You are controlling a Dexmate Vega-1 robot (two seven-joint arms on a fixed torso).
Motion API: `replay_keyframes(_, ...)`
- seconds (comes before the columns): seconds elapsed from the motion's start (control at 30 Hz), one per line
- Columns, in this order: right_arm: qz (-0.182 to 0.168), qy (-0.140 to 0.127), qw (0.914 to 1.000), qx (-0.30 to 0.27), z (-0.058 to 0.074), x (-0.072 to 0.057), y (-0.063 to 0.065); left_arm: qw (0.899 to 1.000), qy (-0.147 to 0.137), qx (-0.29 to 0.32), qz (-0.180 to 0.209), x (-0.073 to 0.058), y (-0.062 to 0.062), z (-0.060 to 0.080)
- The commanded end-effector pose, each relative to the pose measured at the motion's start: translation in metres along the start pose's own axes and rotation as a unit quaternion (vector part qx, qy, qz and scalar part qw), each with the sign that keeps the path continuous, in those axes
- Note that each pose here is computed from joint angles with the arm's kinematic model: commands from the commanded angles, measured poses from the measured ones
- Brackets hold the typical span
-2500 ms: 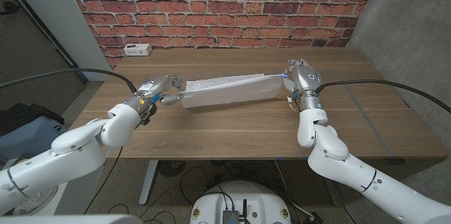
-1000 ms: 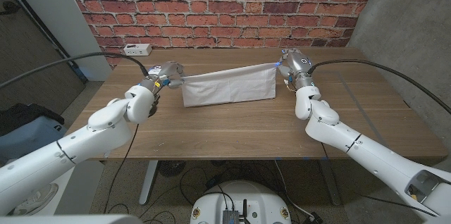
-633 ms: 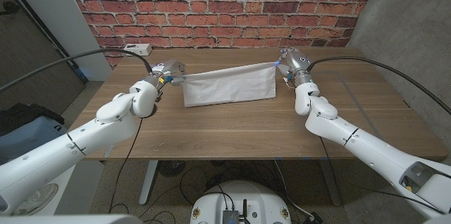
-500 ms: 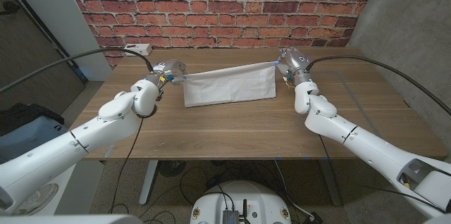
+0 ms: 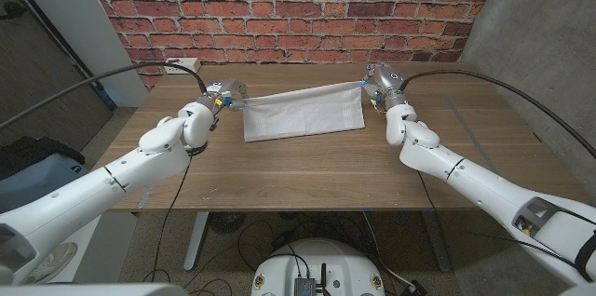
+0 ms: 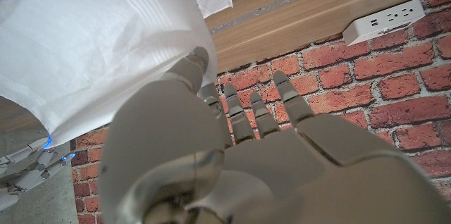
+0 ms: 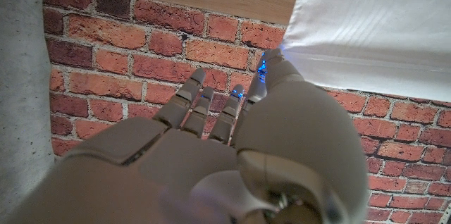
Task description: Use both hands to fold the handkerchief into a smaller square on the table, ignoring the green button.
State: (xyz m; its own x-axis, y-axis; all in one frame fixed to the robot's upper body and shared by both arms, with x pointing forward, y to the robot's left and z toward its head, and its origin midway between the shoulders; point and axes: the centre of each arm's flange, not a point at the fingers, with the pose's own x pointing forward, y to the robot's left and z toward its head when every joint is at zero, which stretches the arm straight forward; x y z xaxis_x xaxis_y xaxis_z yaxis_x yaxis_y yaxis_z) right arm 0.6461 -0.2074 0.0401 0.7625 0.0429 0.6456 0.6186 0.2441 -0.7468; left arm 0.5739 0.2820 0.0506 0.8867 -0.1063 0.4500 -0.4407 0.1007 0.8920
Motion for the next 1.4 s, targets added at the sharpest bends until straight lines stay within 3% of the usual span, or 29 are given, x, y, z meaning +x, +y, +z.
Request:
replay_keyframes(0.03, 0.016, -0.007, 0.9998, -0.01, 0.006, 0.017, 0.012, 1.0, 0.004, 0.016, -0.009, 0.01, -0.006, -0.001)
replay_keyframes(0.77, 0.047, -0.012, 0.9984, -0.028, 0.012, 0.036, 0.032, 0.999, 0.014, 0.021, -0.025, 0.023, -0.023, -0.006)
replay_keyframes(1.4, 0.07, -0.006, 0.9969, -0.036, 0.011, 0.045, 0.04, 0.997, 0.035, 0.038, -0.052, 0.046, -0.035, -0.01)
